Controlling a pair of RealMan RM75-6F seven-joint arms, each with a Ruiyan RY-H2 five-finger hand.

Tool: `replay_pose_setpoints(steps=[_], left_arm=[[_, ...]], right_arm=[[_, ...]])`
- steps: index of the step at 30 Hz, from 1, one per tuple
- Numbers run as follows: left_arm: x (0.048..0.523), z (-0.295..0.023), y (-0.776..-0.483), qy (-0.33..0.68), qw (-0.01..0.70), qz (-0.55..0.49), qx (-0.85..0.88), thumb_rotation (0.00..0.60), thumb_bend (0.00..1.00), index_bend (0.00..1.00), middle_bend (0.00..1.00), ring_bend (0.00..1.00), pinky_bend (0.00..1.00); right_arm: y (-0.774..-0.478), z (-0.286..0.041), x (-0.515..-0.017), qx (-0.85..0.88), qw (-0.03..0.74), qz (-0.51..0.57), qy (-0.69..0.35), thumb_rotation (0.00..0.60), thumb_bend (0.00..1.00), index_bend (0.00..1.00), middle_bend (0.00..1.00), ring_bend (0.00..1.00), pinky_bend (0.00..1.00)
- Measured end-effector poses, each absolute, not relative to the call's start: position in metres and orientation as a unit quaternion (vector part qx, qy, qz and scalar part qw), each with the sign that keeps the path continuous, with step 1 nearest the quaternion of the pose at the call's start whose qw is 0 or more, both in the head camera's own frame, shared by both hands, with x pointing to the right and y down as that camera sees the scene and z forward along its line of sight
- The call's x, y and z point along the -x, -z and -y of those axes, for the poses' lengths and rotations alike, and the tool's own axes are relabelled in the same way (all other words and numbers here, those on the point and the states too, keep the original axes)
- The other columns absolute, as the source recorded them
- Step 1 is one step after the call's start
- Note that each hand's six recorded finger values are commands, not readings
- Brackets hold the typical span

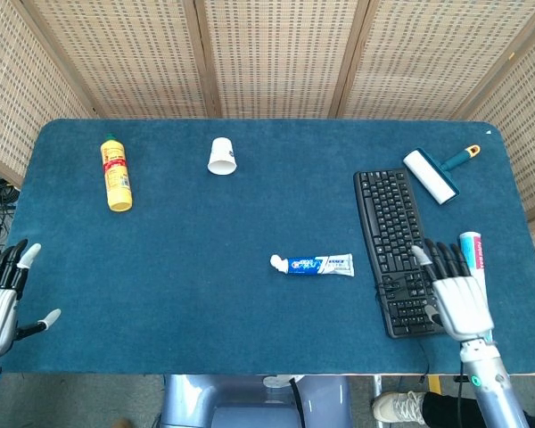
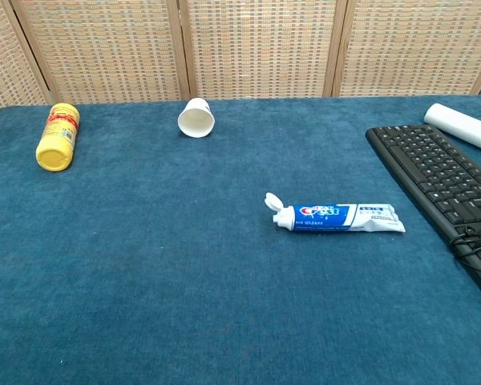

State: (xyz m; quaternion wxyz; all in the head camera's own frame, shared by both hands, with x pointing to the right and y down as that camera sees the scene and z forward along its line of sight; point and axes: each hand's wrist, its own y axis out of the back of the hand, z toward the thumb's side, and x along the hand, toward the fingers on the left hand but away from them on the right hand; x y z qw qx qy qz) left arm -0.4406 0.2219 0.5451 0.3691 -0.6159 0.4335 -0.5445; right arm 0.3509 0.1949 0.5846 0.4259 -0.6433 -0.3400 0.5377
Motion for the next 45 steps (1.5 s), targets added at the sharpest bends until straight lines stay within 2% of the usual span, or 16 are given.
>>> replay_pose_setpoints(steps=[6,10,16,19,28,32,45], left_arm=[[0.442,-0.218,-0.551,0.552,0.356,-0.435,0.617,0.600,0.00,0.00,0.00,0.00,0.00],[0.446,-0.216,-0.557,0.560,0.347,-0.433,0.615,0.600,0.00,0.00,0.00,0.00,0.00],[0.449,-0.213,-0.562,0.565,0.338,-0.432,0.616,0.600,0.00,0.00,0.00,0.00,0.00],[0.450,-0.212,-0.564,0.567,0.335,-0.431,0.617,0.600,0.00,0.00,0.00,0.00,0.00],[0.451,-0.211,-0.566,0.570,0.332,-0.430,0.617,0.600,0.00,0.00,0.00,0.00,0.00],[0.451,-0.211,-0.566,0.570,0.332,-0.429,0.617,0.600,0.00,0.00,0.00,0.00,0.00],[0.452,-0.211,-0.566,0.571,0.331,-0.432,0.615,0.600,0.00,0.00,0.00,0.00,0.00]], right_arm=[[-0.616,-0.158,-0.311,0.682,0.413,0.292,-0.529,0.600,0.10,0.29,0.31,0.22,0.22],[-0.653,-0.139,-0.283,0.706,0.366,0.277,-0.540,0.600,0.15,0.31,0.33,0.24,0.25],[-0.694,-0.128,-0.245,0.714,0.342,0.260,-0.553,0.600,0.19,0.33,0.35,0.27,0.28],[-0.705,-0.128,-0.231,0.716,0.343,0.246,-0.557,0.600,0.22,0.33,0.36,0.29,0.32],[-0.714,-0.133,-0.205,0.720,0.343,0.239,-0.554,0.600,0.23,0.37,0.41,0.34,0.39],[-0.716,-0.133,-0.203,0.718,0.350,0.237,-0.553,0.600,0.26,0.41,0.44,0.36,0.39],[-0.731,-0.131,-0.196,0.714,0.367,0.232,-0.549,0.600,0.36,0.42,0.44,0.37,0.39]])
